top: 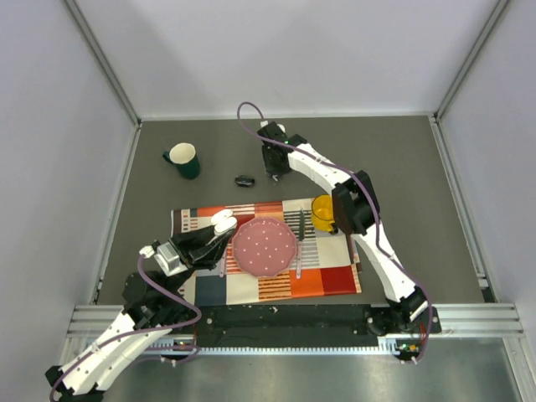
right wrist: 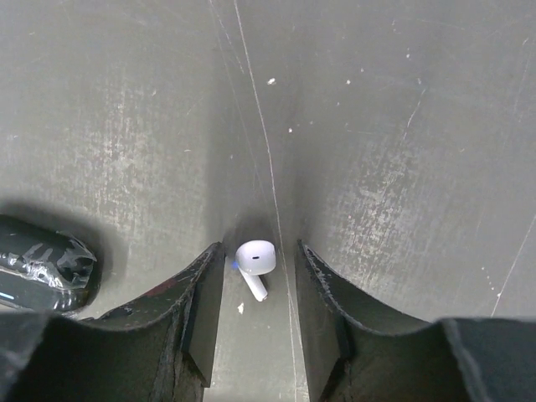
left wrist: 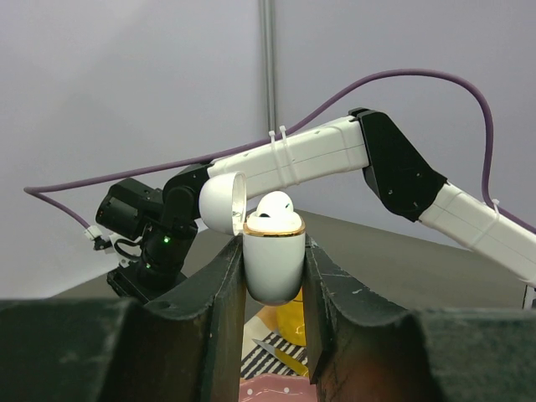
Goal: Insert the wireless bluetooth earbuds into the charging case
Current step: Pick up the earbud from the center of the board.
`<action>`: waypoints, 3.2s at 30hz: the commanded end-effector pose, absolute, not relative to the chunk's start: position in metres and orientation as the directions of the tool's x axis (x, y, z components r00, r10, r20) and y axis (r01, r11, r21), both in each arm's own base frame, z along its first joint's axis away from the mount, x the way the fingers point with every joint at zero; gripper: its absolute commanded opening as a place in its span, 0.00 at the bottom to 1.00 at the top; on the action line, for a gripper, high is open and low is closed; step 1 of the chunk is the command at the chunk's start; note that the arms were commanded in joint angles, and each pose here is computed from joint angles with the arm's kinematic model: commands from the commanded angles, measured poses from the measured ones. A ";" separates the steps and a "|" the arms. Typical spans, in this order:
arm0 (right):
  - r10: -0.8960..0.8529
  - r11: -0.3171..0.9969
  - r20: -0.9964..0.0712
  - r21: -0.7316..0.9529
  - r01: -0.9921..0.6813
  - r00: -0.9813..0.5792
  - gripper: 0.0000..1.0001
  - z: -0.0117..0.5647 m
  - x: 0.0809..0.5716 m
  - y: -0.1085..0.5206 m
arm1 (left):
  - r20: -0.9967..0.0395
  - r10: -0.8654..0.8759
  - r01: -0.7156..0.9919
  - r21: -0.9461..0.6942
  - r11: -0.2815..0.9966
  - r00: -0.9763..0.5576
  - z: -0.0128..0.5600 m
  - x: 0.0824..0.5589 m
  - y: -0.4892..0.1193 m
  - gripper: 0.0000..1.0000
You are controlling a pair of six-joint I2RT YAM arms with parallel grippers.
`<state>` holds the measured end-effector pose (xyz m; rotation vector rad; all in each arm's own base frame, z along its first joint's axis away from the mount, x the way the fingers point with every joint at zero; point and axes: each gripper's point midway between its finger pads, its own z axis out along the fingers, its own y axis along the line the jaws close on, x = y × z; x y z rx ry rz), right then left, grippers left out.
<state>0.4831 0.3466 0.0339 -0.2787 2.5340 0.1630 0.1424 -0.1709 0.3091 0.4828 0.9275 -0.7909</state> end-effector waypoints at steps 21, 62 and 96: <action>-0.145 0.978 -0.546 0.045 -0.202 -0.825 0.34 0.013 0.489 0.345 | -0.759 -0.467 0.755 0.049 0.654 0.454 0.347 0.126 -0.148 0.00; -0.145 0.972 -0.522 0.085 -0.221 -0.841 0.28 0.020 0.476 0.347 | -0.758 -0.468 0.753 0.047 0.656 0.455 0.350 0.125 -0.146 0.00; -0.060 0.993 -0.498 0.063 -0.104 -0.865 0.35 0.016 0.461 0.341 | -0.760 -0.466 0.751 0.044 0.659 0.453 0.350 0.124 -0.144 0.00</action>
